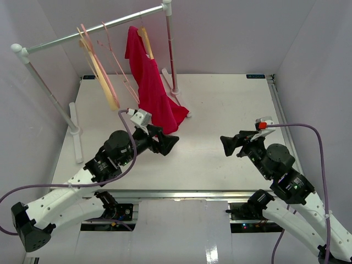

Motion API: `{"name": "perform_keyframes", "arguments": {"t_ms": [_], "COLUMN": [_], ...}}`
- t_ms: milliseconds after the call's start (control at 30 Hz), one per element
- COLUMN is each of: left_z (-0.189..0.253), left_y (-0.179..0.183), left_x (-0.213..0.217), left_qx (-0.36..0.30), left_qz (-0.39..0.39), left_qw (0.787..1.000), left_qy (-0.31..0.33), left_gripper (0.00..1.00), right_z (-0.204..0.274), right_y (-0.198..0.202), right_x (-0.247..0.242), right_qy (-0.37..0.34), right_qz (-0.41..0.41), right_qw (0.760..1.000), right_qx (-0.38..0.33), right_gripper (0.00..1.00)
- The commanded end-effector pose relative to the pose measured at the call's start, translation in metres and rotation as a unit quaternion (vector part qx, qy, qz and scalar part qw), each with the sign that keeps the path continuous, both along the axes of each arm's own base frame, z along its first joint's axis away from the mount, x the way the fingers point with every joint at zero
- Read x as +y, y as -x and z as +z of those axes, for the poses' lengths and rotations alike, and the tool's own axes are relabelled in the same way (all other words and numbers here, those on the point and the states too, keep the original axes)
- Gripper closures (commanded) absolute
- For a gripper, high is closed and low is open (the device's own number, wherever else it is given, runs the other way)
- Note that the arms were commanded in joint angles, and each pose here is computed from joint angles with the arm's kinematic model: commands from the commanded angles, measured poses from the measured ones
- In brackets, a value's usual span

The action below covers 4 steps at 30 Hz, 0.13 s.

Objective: Place the t-shirt on the hanger
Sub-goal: Reset both arms

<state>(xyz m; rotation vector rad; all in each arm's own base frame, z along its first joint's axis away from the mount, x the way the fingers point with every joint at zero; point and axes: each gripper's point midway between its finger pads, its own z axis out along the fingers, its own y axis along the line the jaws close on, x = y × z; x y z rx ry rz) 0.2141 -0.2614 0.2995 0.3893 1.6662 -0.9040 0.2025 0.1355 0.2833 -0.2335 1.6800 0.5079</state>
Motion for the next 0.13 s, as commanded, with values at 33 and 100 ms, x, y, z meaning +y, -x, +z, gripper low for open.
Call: {"name": "perform_keyframes", "arguments": {"t_ms": [33,100], "left_z": [0.0049,0.0058], "left_y": [0.0056,0.0062], "left_x": [0.0100,0.0106], "left_qx": [-0.030,-0.031], "left_qz": [0.010,0.010], "left_qw": [0.999,0.999], "left_qy": [0.018,0.020], "left_gripper": [0.02,0.02], "right_z": [0.0144,0.0164], "right_y": [-0.0011,-0.0009], "right_x": [0.0082,0.0081], "right_qy": [-0.005,-0.005], "right_qz": [0.019,0.020], "right_qw": [0.999,0.999], "right_qx": [-0.025,-0.028], "right_gripper": [0.10,0.10]}}
